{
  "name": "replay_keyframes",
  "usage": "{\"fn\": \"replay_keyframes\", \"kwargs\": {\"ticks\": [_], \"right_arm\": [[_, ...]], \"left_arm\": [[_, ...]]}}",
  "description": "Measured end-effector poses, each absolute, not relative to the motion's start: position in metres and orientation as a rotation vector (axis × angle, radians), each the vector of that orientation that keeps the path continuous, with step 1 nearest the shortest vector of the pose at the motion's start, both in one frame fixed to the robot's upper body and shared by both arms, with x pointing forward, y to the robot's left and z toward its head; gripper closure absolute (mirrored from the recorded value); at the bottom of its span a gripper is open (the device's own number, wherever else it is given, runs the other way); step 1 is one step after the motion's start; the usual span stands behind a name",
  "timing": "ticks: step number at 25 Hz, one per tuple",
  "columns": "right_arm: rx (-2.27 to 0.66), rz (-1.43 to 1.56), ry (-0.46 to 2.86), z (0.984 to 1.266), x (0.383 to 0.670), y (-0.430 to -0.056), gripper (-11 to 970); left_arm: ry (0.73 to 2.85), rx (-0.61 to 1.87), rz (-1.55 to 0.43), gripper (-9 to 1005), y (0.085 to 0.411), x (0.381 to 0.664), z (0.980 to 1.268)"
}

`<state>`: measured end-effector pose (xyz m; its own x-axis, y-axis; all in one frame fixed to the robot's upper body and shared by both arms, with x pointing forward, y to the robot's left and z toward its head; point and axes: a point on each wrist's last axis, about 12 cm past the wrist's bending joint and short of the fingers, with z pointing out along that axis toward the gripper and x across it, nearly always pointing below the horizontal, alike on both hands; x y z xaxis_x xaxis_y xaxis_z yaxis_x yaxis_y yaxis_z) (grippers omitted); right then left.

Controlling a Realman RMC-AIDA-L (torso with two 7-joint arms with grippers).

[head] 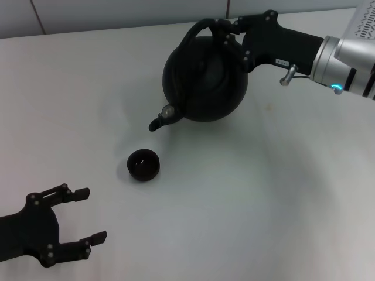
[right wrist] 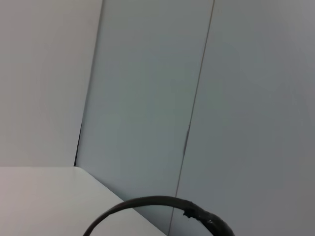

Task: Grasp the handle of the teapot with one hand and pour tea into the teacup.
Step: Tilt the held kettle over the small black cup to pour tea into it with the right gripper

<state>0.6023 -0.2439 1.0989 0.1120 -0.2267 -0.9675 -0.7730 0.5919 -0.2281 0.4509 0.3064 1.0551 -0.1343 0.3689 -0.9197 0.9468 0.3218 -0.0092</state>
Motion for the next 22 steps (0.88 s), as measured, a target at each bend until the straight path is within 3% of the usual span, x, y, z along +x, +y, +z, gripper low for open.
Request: {"fn": "replay_keyframes", "kwargs": {"ticks": [22], "right_arm": [[-0.979, 0.495, 1.403, 1.100, 0.603, -0.233, 849]], "left_arm": [[1.687, 1.177, -0.791, 154, 0.307, 0.456, 1.058]]}}
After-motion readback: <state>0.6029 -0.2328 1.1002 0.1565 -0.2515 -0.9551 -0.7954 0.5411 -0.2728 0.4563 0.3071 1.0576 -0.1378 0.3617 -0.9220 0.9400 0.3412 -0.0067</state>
